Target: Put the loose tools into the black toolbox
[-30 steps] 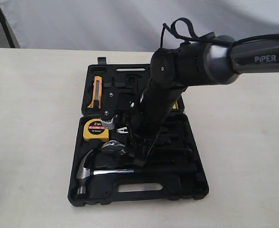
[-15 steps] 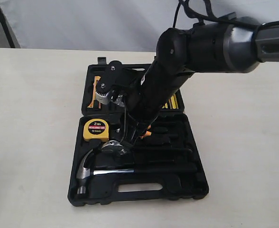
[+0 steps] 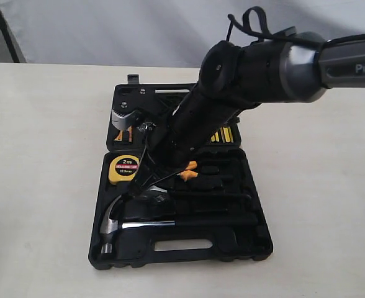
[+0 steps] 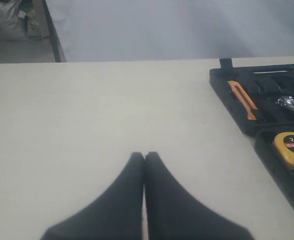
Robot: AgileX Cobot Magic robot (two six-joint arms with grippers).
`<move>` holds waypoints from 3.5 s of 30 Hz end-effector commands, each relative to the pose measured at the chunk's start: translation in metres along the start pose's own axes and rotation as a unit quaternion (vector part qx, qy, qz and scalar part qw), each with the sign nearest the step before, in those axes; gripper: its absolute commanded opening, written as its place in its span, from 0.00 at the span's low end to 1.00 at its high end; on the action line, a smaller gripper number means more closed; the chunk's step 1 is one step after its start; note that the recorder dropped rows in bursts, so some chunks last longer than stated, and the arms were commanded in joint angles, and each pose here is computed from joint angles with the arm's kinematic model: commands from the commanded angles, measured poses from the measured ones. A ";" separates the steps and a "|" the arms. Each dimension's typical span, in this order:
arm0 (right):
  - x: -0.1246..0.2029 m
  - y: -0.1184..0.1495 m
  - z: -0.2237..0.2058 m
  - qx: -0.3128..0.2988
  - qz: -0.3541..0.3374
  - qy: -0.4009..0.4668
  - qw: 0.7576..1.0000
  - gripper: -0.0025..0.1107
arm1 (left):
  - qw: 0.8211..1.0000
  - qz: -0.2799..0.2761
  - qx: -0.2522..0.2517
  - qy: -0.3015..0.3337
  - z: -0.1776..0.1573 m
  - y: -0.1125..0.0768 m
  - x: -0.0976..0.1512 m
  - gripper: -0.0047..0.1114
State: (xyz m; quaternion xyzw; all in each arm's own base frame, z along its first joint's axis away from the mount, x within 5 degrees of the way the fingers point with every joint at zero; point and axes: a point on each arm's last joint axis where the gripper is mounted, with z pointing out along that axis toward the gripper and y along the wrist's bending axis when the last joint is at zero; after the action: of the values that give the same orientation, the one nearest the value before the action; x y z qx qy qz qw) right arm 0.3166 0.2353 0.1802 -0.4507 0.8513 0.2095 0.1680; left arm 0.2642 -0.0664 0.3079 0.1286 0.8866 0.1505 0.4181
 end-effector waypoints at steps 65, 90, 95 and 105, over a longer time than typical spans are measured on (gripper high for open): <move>0.195 0.022 -0.213 0.303 0.433 -0.094 0.843 0.02 | 1.000 -0.011 0.007 -0.003 -0.001 0.000 0.002 0.05; 0.271 0.169 -0.255 0.414 0.254 -0.457 0.745 0.02 | 1.000 -0.011 0.007 -0.003 -0.001 0.000 0.002 0.05; 0.271 0.167 -0.253 0.413 0.254 -0.458 0.745 0.02 | 1.000 -0.011 0.007 -0.003 -0.001 0.000 0.002 0.05; 0.279 0.128 -0.209 0.437 0.236 -0.468 0.731 0.02 | 1.000 -0.011 0.007 -0.003 -0.001 0.000 0.002 0.05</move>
State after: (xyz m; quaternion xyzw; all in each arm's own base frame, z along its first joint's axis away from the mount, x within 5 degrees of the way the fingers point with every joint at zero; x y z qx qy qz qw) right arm 0.0331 0.0013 0.2634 0.0463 0.7513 0.0483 0.6565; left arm 0.2642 -0.0664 0.3079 0.1286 0.8866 0.1505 0.4181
